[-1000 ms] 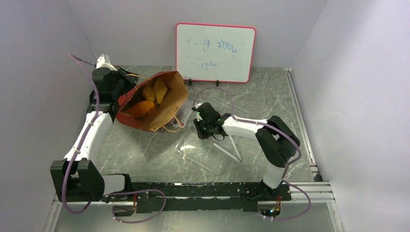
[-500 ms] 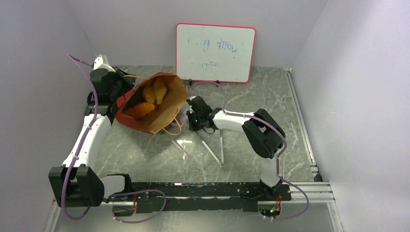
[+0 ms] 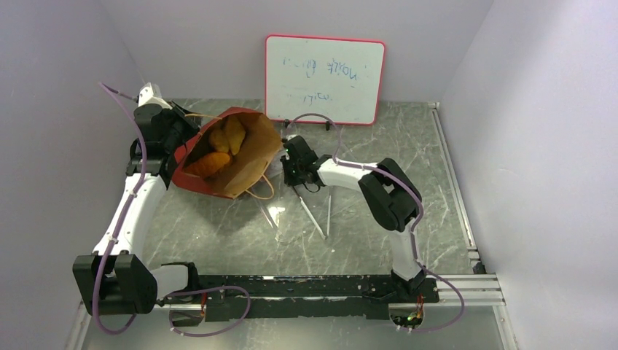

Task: Take the fake bread out of the paper bag
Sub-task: Pick up the clamp from the container.

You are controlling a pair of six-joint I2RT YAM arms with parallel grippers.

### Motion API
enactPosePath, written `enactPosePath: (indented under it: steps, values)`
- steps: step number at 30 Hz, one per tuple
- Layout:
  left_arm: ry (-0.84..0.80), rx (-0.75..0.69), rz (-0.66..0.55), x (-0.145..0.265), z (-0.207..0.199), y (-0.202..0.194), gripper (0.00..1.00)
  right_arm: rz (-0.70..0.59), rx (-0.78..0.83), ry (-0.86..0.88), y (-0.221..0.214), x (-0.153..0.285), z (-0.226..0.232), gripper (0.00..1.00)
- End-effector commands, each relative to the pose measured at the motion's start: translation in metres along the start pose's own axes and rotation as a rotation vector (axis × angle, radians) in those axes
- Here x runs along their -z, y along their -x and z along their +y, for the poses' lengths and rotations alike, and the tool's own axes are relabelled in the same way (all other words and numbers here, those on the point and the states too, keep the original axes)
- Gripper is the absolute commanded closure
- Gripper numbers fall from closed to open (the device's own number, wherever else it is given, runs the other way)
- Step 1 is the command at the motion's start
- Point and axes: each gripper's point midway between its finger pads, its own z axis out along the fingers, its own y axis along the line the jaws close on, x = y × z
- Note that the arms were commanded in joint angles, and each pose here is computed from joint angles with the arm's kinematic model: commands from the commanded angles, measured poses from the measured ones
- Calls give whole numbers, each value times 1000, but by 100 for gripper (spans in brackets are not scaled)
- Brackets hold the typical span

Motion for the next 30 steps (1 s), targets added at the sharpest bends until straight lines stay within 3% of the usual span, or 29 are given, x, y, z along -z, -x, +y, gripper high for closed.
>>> enactPosePath:
  steps: [1,7,11,13,18,23,26,30]
  values:
    - [9,-19,-47,4,1,14,90,3,114,-24,-4,7,-3,78]
    - [12,-10,-34,4,6,6,90,-50,193,-38,-7,36,9,30]
    - [23,-23,-46,8,8,9,90,-101,258,-95,-4,58,22,19]
    - [21,-25,-49,9,8,11,90,-133,292,-135,-1,70,28,2]
    - [8,-27,-48,11,9,9,90,-247,311,-146,24,103,48,0]
    - [-1,-28,-58,14,13,6,89,-481,78,-43,62,140,61,0]
    - [7,-32,-56,14,16,5,89,-495,54,86,62,147,69,0]
    - [2,-38,-56,15,16,4,89,-506,58,-16,45,155,45,4]
